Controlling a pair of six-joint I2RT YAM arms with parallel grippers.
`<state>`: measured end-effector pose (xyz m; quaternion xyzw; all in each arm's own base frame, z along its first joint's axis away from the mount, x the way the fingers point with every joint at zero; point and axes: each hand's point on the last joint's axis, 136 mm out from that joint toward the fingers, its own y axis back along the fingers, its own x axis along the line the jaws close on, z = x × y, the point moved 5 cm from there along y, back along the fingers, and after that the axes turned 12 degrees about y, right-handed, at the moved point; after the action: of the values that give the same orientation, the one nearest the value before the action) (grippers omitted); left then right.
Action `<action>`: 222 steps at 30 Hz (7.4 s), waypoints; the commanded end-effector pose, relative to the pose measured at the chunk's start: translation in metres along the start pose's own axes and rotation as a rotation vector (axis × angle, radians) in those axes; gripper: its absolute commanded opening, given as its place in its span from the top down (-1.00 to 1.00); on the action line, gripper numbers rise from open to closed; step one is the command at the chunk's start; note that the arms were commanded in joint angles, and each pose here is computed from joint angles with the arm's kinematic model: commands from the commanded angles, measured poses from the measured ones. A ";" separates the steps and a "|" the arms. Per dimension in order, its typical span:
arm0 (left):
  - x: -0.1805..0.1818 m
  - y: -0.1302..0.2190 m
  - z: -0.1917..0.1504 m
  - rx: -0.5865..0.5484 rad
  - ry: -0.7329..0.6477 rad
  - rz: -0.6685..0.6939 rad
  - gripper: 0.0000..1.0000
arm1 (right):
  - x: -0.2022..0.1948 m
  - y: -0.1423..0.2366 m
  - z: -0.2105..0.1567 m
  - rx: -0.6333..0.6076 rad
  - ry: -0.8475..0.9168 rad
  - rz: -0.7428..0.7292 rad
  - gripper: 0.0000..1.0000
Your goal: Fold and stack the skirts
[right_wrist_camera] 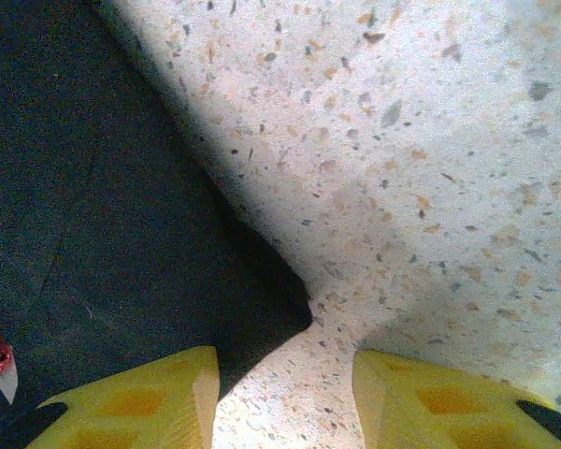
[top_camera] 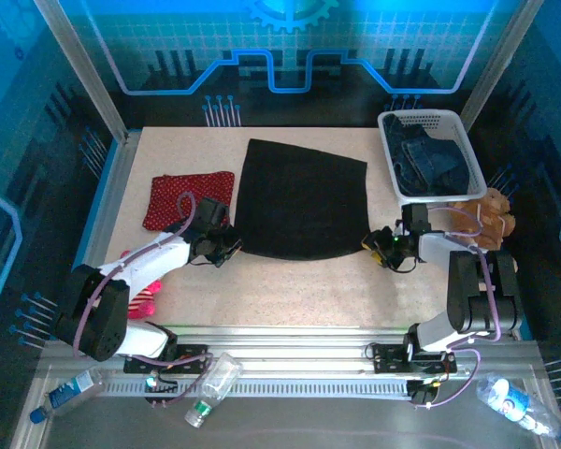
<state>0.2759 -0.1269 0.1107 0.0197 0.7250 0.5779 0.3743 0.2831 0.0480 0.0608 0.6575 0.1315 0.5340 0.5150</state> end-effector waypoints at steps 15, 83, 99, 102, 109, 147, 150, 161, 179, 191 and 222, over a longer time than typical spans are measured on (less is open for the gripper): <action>0.006 0.001 -0.001 -0.002 0.001 0.005 1.00 | 0.008 -0.008 0.012 -0.067 0.042 0.007 0.16; -0.231 -0.006 0.146 -0.289 -0.437 -0.162 1.00 | 0.117 0.002 0.167 -0.309 0.172 0.050 1.00; -0.247 -0.023 0.161 -0.207 -0.267 -0.177 -0.98 | 0.144 0.012 0.185 -0.367 0.207 0.119 -0.23; -0.245 -0.021 0.138 -0.125 -0.270 -0.234 -0.98 | 0.148 0.018 0.172 -0.372 0.212 0.134 -0.70; -0.229 -0.058 0.098 0.017 -0.219 -0.244 -0.98 | 0.166 -0.003 0.151 -0.306 0.305 0.085 -1.00; -0.215 -0.078 0.066 0.040 -0.252 -0.281 -0.98 | 0.182 -0.052 0.082 -0.043 0.386 0.118 -1.00; -0.220 -0.106 0.081 0.001 -0.228 -0.253 -0.98 | 0.186 -0.065 0.093 -0.052 0.389 0.119 -1.00; -0.139 -0.160 0.114 -0.083 -0.058 0.034 -0.98 | 0.141 -0.066 0.120 -0.122 0.326 -0.120 -1.00; -0.228 -0.037 0.035 0.073 -0.342 -0.260 -0.98 | 0.104 0.021 0.052 -0.111 0.246 -0.025 -0.99; -0.172 -0.060 -0.048 0.262 -0.452 -0.103 0.10 | 0.065 0.003 0.004 -0.034 -0.027 0.162 -0.69; -0.096 -0.146 -0.081 0.452 -0.400 0.159 0.84 | 0.051 -0.023 0.006 -0.148 -0.091 0.095 -0.63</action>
<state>0.3700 -0.2911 0.0614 0.2448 0.7352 0.4132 0.4783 0.3140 0.0910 0.0787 0.6551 0.0413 0.5361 0.5308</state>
